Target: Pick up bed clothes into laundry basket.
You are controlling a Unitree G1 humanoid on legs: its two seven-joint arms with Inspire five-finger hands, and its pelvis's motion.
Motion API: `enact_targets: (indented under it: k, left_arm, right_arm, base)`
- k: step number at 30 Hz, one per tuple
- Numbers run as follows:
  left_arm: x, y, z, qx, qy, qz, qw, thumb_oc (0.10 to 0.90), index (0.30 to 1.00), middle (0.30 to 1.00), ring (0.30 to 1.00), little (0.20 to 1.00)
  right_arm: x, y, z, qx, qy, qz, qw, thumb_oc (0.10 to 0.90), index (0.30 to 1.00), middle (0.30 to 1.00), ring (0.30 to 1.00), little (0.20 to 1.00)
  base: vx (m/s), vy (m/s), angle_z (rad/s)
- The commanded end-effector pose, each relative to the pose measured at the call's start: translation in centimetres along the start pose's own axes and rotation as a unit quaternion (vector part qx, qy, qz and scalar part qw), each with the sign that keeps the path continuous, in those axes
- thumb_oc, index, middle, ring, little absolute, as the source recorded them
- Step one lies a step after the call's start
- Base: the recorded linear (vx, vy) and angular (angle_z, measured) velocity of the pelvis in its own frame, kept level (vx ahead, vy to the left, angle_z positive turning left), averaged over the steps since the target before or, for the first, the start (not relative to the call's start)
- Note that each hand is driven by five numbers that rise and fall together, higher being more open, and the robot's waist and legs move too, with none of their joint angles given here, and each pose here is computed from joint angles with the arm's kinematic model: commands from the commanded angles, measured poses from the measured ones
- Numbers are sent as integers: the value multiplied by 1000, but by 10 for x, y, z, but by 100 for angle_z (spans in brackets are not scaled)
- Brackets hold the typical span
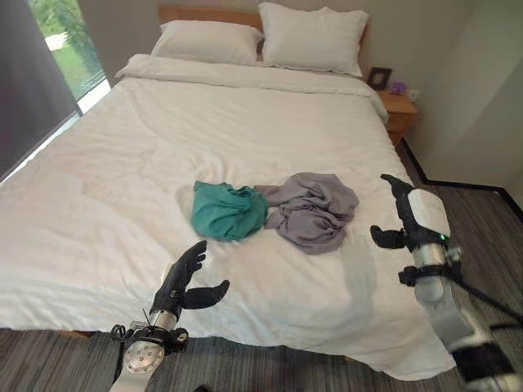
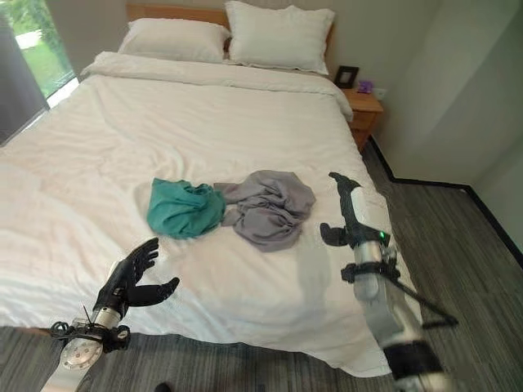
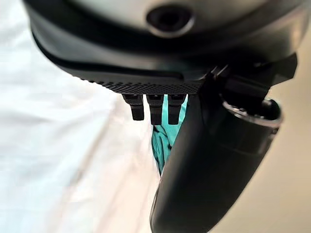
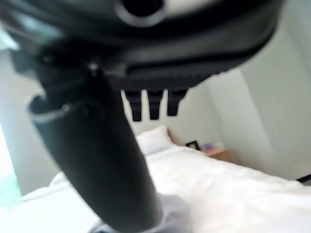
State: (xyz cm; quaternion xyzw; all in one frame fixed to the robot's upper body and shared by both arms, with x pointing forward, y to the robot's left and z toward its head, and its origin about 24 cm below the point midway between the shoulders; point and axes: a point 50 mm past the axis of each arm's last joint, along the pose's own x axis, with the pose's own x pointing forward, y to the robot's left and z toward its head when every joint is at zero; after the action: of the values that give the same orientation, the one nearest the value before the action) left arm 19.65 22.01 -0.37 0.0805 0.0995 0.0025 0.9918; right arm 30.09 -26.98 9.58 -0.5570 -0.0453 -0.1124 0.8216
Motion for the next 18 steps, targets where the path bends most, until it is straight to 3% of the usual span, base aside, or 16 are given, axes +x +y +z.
enact_targets:
  k: [1, 12, 13, 14, 18]
  left_arm:
    - [20, 15, 54, -11, -132, 12, 991, 800, 900, 900, 900, 900]
    - [26, 20, 60, -20, -139, -4, 990, 800, 900, 900, 900, 900]
    - [27, 21, 60, -20, -138, -4, 990, 800, 900, 900, 900, 900]
    - [28, 22, 59, -19, -135, -6, 991, 800, 900, 900, 900, 900]
    - [29, 28, 58, -14, -129, 7, 991, 800, 900, 900, 900, 900]
  right_arm:
    - [40, -32, 15, -8, -20, -45, 999, 800, 900, 900, 900, 900]
    - [64, -3, -13, -39, 92, 66, 993, 800, 900, 900, 900, 900]
    - [66, -4, -14, -38, 103, 72, 991, 547, 521, 521, 521, 521]
    - [66, -1, -17, -37, 114, 83, 989, 400, 300, 300, 300, 300]
    - [72, -8, -15, -22, 119, 82, 989, 400, 300, 300, 300, 300]
  base:
    - [45, -48, 30]
    - [14, -49, 31]
    - [6, -49, 20]
    - [-49, -27, 17]
    - [-26, -8, 5]
